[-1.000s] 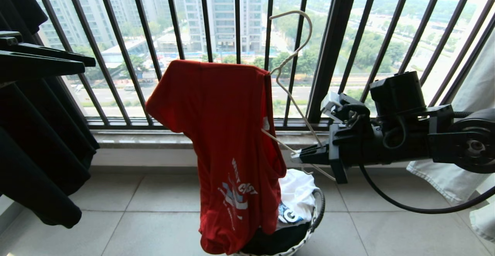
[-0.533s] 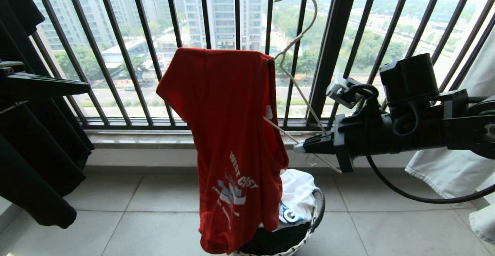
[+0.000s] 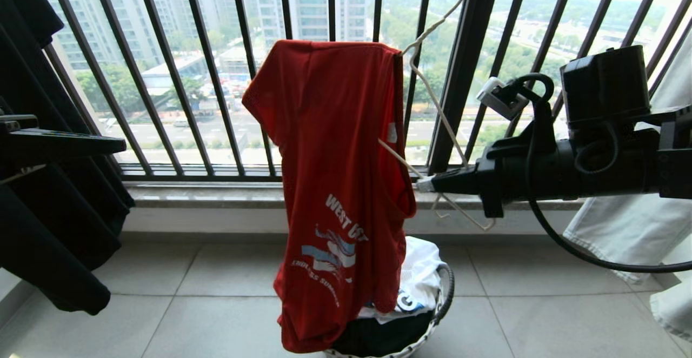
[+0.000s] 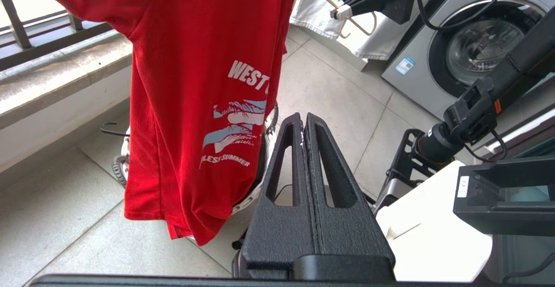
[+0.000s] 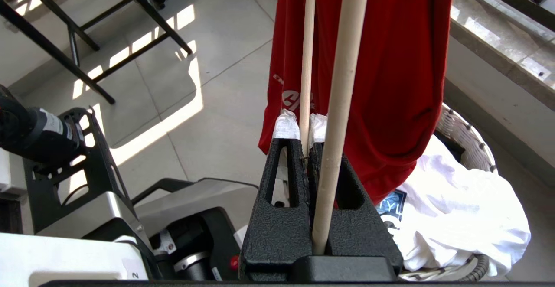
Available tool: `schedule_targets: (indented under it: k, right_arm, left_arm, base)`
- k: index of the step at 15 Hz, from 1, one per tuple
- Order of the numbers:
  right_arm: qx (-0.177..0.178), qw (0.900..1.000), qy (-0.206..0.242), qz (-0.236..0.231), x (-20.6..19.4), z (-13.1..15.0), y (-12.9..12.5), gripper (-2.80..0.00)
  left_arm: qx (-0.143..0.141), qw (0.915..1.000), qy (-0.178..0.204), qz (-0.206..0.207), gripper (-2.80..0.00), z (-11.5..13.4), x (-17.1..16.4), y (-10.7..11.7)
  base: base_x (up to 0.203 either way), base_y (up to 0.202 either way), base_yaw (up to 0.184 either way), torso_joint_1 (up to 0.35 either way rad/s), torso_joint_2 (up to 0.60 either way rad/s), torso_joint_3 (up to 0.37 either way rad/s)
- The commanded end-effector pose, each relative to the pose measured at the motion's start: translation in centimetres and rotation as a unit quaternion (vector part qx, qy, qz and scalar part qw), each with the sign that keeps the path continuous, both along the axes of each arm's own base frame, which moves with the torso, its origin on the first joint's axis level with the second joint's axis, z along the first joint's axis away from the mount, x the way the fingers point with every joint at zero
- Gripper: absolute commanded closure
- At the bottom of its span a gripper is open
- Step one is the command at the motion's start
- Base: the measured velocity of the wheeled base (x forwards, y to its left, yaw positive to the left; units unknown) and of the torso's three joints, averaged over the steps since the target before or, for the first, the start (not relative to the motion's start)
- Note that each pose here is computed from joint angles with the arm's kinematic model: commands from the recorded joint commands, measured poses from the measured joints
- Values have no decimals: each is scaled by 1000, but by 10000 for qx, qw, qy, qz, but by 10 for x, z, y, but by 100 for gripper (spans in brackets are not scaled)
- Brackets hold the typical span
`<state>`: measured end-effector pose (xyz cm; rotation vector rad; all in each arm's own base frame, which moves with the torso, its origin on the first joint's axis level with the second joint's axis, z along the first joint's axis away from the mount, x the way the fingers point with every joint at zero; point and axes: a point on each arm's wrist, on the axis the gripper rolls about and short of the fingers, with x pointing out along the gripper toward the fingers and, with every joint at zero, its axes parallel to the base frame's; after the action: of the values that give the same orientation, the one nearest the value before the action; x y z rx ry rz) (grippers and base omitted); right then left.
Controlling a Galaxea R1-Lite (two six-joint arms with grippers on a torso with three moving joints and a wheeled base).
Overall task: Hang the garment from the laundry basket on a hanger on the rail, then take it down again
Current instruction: Hang the clothes on the clothes rack
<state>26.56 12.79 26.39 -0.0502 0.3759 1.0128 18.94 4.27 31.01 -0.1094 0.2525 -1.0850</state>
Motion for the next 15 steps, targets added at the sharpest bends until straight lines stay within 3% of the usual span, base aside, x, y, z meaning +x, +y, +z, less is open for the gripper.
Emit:
schedule_targets:
  k: [1,3,6,7,9,13,15]
  right_arm:
    - [-8,9999,-67,-83,2,0,1,0]
    - [6,9998,-147,-122,3,-7,0,0]
    - [-179,9957,-894,162,-5,-9,3,0]
    - [-202,9950,-954,210,-7,-5,6,0]
    - [-325,9965,-736,223,-13,-1,4,0]
    - [-669,9945,-796,151,-25,9,1,0]
    - [-934,9944,-471,119,-31,20,-2,0]
  left_arm:
    - [-47,10000,27,-17,0,0,-1,0]
    - [-112,9998,155,0,0,0,2,1]
    - [-131,9998,178,0,0,0,9,4]
    - [-151,9996,230,-2,0,-2,14,5]
    - [-280,9991,317,-79,0,-7,25,9]
    - [-320,9990,287,-141,0,-7,23,7]
    - [-335,9987,349,-130,0,-11,22,8]
  base:
    - [0,0,0,0,0,0]
    - [0,0,0,0,0,0]
    - [0,0,0,0,0,0]
    - [0,0,0,0,0,0]
    - [0,0,0,0,0,0]
    - [0,0,0,0,0,0]
    - [0,0,0,0,0,0]
